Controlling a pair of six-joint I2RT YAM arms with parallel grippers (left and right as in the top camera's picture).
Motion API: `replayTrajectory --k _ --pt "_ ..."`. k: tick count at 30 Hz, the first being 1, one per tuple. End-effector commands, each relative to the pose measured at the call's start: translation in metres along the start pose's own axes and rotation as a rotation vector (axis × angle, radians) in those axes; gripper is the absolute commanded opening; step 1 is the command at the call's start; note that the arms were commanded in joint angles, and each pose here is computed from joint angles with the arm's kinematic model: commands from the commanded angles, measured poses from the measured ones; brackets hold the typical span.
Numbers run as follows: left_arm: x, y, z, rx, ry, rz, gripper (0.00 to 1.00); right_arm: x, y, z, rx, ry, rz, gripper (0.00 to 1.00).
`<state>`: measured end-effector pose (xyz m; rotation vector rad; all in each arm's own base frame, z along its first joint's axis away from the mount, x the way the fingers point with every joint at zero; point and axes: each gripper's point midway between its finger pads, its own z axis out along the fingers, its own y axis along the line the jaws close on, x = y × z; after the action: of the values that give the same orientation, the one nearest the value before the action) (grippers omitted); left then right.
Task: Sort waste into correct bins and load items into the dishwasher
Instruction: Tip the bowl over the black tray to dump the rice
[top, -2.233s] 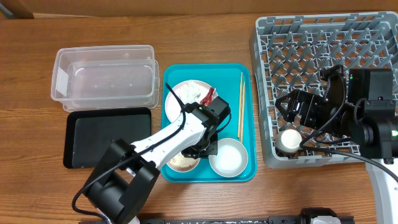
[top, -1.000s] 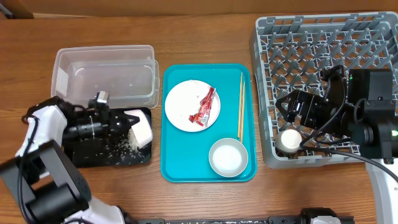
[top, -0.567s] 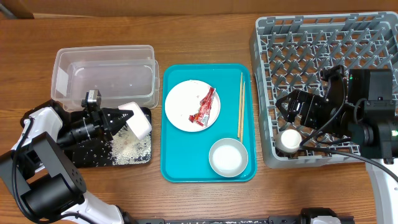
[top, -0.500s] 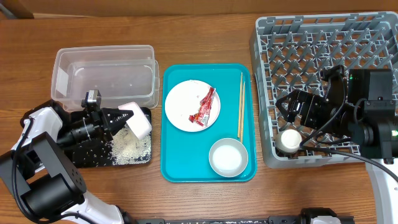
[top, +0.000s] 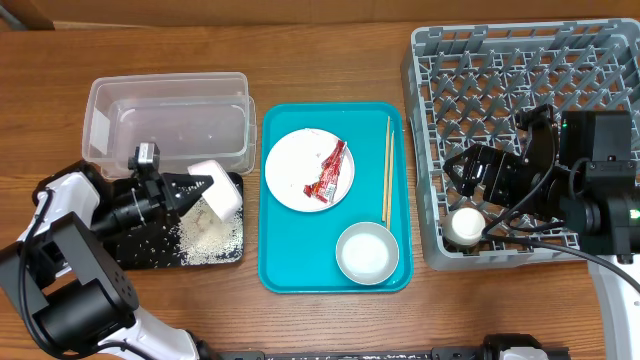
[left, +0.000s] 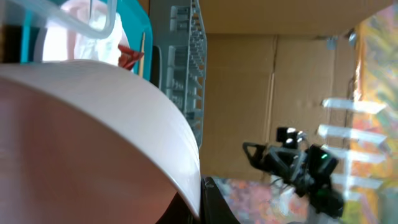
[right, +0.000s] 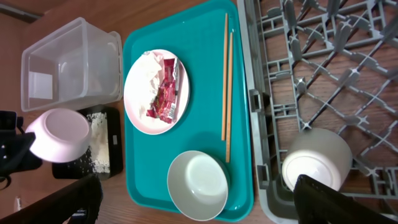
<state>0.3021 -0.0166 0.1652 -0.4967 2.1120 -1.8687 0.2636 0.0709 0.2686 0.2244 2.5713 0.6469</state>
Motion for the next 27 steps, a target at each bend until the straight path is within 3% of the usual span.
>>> replayTrajectory --k 1,3,5,8,19,21,24,27 --pt "0.000 -0.012 -0.001 0.033 -0.019 0.091 0.04 -0.006 0.003 -0.006 -0.004 -0.025 -0.009 1.00" --pt "0.004 -0.006 -0.001 -0.010 0.019 0.174 0.04 -0.005 0.003 -0.006 -0.003 -0.023 -0.008 1.00" --pt "0.006 -0.009 -0.002 0.001 0.014 0.087 0.04 -0.006 0.004 -0.006 -0.005 -0.026 -0.009 1.00" --pt "0.012 -0.013 0.001 -0.007 0.046 0.165 0.04 -0.007 0.004 -0.006 -0.006 -0.028 -0.011 1.00" --pt "0.049 -0.043 0.022 -0.090 0.185 0.224 0.04 -0.007 0.004 -0.006 -0.006 -0.031 -0.011 1.00" --pt "0.050 -0.034 0.021 -0.221 0.208 0.201 0.04 -0.008 0.004 -0.006 -0.007 -0.033 -0.012 1.00" --pt "0.050 -0.008 0.011 -0.555 0.190 0.150 0.04 -0.008 0.004 -0.006 -0.007 -0.034 -0.012 1.00" --pt "0.065 -0.015 0.020 -0.696 0.198 0.247 0.04 -0.009 0.004 -0.006 -0.008 -0.036 -0.013 1.00"
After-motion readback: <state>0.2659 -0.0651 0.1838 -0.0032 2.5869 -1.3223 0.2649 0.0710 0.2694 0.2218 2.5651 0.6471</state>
